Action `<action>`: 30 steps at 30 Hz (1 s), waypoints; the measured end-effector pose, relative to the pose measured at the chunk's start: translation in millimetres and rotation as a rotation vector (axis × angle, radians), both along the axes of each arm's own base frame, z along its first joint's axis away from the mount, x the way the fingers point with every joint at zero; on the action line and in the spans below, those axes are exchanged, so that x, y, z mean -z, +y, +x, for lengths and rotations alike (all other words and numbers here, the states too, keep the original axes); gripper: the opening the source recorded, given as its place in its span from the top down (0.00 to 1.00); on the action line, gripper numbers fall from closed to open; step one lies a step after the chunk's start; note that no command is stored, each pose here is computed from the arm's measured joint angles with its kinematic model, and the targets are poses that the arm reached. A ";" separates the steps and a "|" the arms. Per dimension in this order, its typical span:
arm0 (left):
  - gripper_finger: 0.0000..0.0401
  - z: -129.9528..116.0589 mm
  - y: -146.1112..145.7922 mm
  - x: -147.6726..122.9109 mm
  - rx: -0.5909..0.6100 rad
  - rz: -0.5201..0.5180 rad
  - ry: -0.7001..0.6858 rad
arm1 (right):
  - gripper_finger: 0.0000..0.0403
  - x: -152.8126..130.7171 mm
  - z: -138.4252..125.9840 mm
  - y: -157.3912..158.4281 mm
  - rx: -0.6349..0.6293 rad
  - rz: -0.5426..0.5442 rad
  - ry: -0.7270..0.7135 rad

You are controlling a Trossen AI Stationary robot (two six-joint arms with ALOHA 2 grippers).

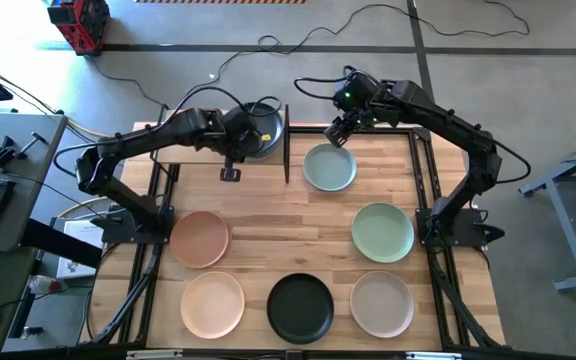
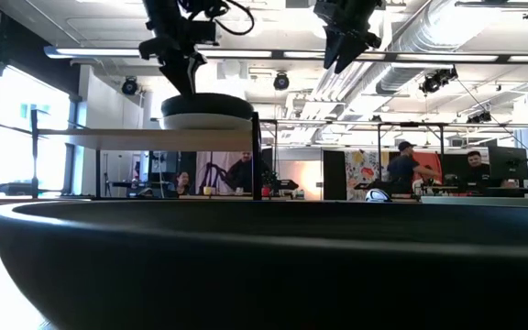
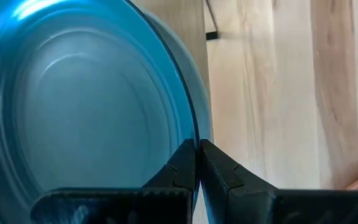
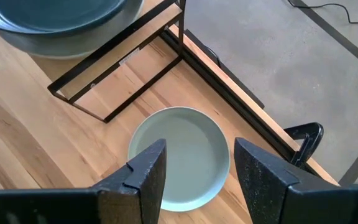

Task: Place and stack plates onto a shelf
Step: Stack the dark blue plate on top of the white plate on the shelf

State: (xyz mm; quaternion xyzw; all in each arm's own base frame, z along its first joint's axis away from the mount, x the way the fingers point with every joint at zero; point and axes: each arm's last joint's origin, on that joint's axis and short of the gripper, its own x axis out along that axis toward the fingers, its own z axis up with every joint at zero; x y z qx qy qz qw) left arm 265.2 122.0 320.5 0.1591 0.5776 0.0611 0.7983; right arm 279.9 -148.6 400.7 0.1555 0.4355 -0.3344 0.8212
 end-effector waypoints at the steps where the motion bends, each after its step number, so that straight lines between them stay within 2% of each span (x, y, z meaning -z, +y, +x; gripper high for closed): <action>1: 1.00 0.3 -0.2 0.3 0.005 -0.011 -0.003 | 0.58 0.0 0.0 0.0 0.000 0.000 0.000; 13: 0.99 3.4 0.8 1.0 0.086 0.017 0.002 | 0.58 0.0 0.0 0.0 -0.002 -0.002 0.001; 20: 0.98 7.4 4.7 8.1 0.059 0.057 0.053 | 0.58 0.0 0.0 0.0 -0.002 -0.001 0.001; 30: 0.98 10.7 5.9 13.3 0.050 0.047 0.069 | 0.58 0.1 0.0 0.0 -0.005 -0.003 0.003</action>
